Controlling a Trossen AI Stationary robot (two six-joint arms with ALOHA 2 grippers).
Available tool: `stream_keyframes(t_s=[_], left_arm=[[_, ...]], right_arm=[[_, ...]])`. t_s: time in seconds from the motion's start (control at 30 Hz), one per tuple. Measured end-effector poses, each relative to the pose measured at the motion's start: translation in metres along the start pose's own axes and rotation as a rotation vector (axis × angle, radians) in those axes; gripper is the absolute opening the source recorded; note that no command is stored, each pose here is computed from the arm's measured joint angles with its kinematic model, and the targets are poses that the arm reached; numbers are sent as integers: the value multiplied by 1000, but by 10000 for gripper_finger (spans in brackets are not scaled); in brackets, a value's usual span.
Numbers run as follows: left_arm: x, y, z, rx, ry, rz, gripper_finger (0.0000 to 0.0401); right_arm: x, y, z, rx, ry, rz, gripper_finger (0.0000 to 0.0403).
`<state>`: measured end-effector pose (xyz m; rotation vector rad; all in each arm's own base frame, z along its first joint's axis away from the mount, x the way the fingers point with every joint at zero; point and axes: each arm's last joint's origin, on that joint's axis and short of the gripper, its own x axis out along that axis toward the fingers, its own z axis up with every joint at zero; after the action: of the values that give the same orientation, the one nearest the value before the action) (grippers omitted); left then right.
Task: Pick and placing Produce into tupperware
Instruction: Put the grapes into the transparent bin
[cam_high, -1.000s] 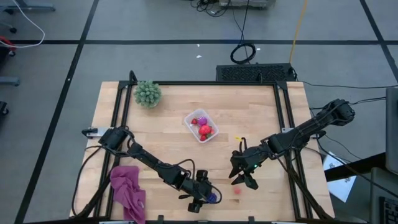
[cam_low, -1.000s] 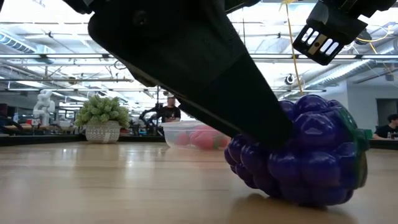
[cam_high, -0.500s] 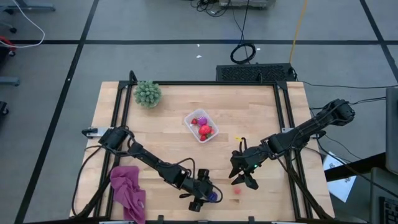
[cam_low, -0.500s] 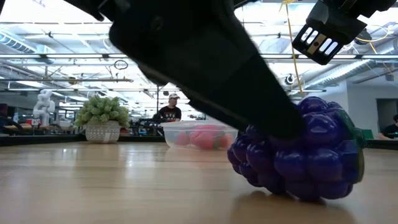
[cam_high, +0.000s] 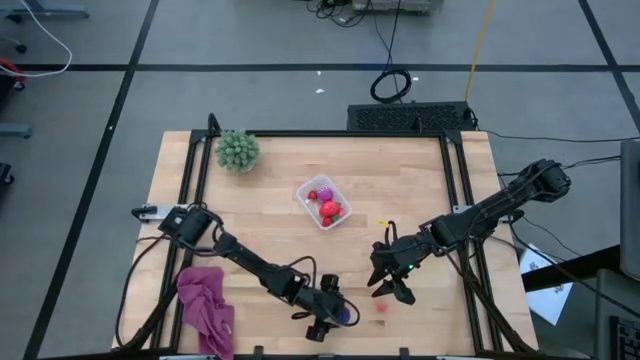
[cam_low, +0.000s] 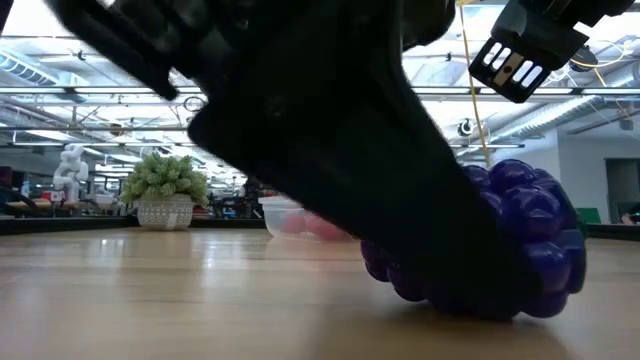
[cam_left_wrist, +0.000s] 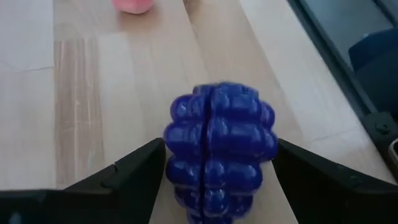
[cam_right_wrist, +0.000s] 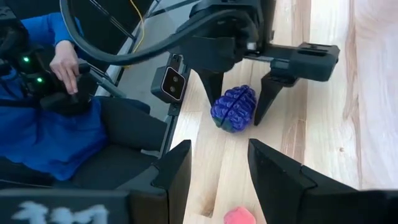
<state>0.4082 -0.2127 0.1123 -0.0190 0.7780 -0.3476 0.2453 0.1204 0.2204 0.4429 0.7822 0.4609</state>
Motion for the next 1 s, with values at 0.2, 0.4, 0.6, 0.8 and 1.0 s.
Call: stream_keyframes(t_s=[0.2, 0.4, 0.6, 0.8, 1.0], left_arm=[[0, 2, 1, -13, -8, -2, 296], [0, 4, 2, -20, -12, 0, 296], [0, 4, 2, -28, -14, 1, 294], [0, 4, 3, -30, -20, 2, 244], [0, 3, 4, -33, -39, -3, 199]], right_arm=[[0, 0, 0, 1, 1, -1, 151], [0, 0, 0, 0, 1, -1, 151], [0, 0, 0, 1, 1, -1, 151], [0, 0, 0, 1, 1, -1, 151], [0, 0, 0, 1, 1, -1, 151]])
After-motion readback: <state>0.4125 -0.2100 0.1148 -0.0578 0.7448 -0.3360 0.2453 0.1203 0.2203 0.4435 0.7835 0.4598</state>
